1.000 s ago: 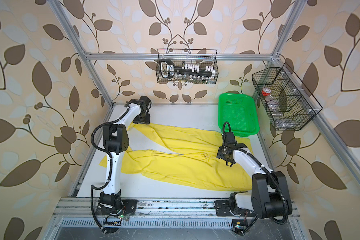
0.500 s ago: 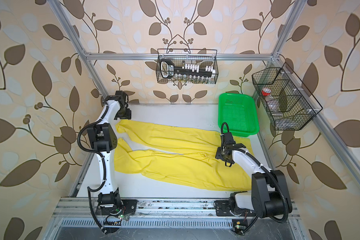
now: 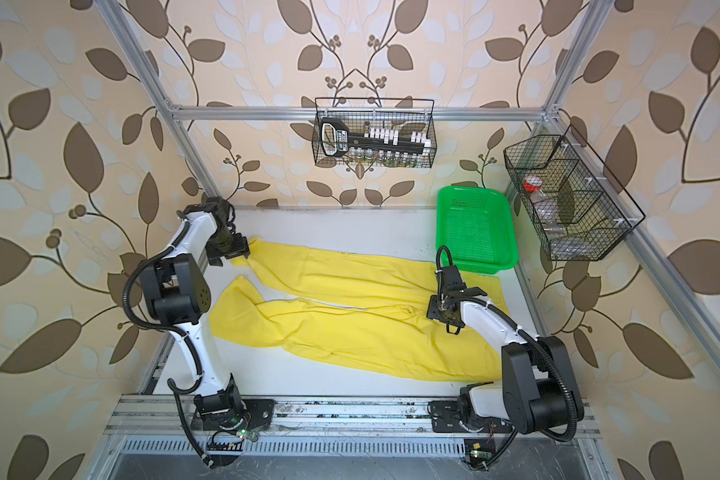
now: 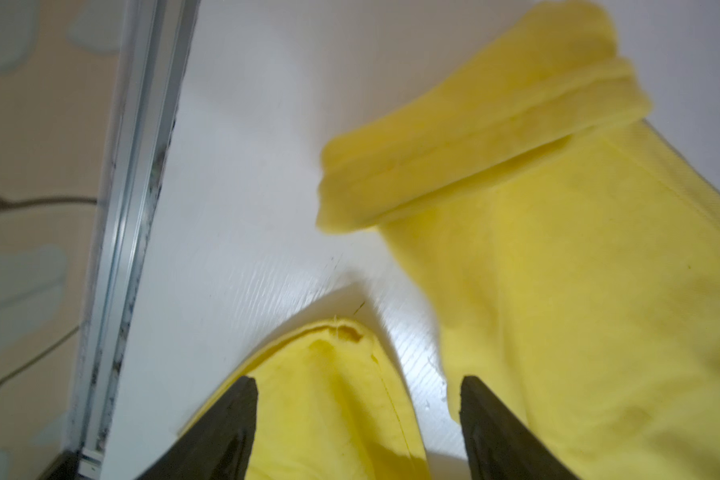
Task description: Fold and stack the trousers
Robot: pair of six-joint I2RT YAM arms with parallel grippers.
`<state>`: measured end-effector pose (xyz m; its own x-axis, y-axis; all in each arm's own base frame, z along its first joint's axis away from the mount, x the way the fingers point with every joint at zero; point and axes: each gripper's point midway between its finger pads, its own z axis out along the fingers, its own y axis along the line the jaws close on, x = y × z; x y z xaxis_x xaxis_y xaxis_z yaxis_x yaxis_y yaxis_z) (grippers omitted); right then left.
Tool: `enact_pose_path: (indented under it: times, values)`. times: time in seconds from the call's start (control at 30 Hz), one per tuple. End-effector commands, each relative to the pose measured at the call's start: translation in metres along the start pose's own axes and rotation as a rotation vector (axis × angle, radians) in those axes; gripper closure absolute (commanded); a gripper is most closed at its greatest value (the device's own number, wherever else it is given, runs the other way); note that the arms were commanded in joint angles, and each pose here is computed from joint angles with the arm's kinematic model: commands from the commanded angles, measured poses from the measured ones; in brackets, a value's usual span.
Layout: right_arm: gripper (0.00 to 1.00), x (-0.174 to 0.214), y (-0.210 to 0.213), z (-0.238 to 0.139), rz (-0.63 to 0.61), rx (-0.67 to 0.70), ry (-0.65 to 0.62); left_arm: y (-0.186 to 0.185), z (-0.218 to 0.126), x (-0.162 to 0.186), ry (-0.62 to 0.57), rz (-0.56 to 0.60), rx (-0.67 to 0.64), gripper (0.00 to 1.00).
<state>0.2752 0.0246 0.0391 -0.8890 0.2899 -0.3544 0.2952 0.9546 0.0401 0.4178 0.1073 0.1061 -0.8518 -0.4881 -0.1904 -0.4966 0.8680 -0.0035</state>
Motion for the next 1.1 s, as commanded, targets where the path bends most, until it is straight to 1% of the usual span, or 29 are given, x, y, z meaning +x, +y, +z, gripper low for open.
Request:
enact_pose_path:
  times: [0.0,0.03,0.07,0.1,0.13,0.2,0.3,0.4,0.57,0.7,0.73,0.77,0.93,1.07]
  values:
    - [0.35,0.008,0.002,0.007,-0.006,0.003,0.017,-0.023,-0.002,0.001,-0.022,-0.097,0.166,0.27]
    - [0.34,0.008,0.004,0.007,-0.007,-0.001,0.018,-0.030,0.004,0.001,-0.020,-0.125,0.218,0.34]
    - [0.34,0.008,0.005,0.007,-0.009,-0.003,0.016,-0.032,0.010,-0.001,-0.022,-0.150,0.243,0.44]
    - [0.34,0.008,0.005,0.007,-0.010,-0.002,0.014,-0.029,0.016,-0.001,-0.015,-0.162,0.222,0.50]
    - [0.34,0.008,0.005,0.006,-0.010,-0.001,0.014,-0.022,0.022,-0.002,-0.009,-0.171,0.174,0.52]
    - [0.34,0.007,0.005,0.004,-0.011,0.000,0.007,-0.022,0.033,-0.007,0.002,-0.190,0.178,0.54]
    - [0.34,0.005,0.003,0.003,-0.011,0.004,0.004,-0.027,0.047,-0.016,0.019,-0.187,0.183,0.54]
    - [0.34,0.003,0.004,0.003,-0.010,0.003,0.000,-0.032,0.050,-0.033,-0.012,-0.176,0.190,0.51]
    - [0.34,0.005,0.004,0.003,-0.009,0.003,0.005,-0.035,0.055,-0.058,-0.048,-0.122,0.159,0.40]
    - [0.34,0.004,0.003,0.003,-0.005,0.004,0.005,-0.034,0.065,-0.073,-0.058,-0.096,0.130,0.40]
    - [0.34,0.004,0.003,0.003,-0.004,0.003,0.005,-0.034,0.069,-0.072,-0.050,-0.091,0.124,0.40]
    - [0.34,0.004,0.003,0.003,-0.004,0.002,0.004,-0.035,0.066,-0.079,-0.065,-0.090,0.127,0.42]
    - [0.34,0.003,0.003,0.003,-0.003,0.001,0.003,-0.040,0.080,-0.083,-0.057,-0.075,0.141,0.53]
    - [0.34,0.004,0.003,0.003,-0.003,0.002,0.007,-0.036,0.091,-0.091,-0.065,-0.048,0.105,0.64]
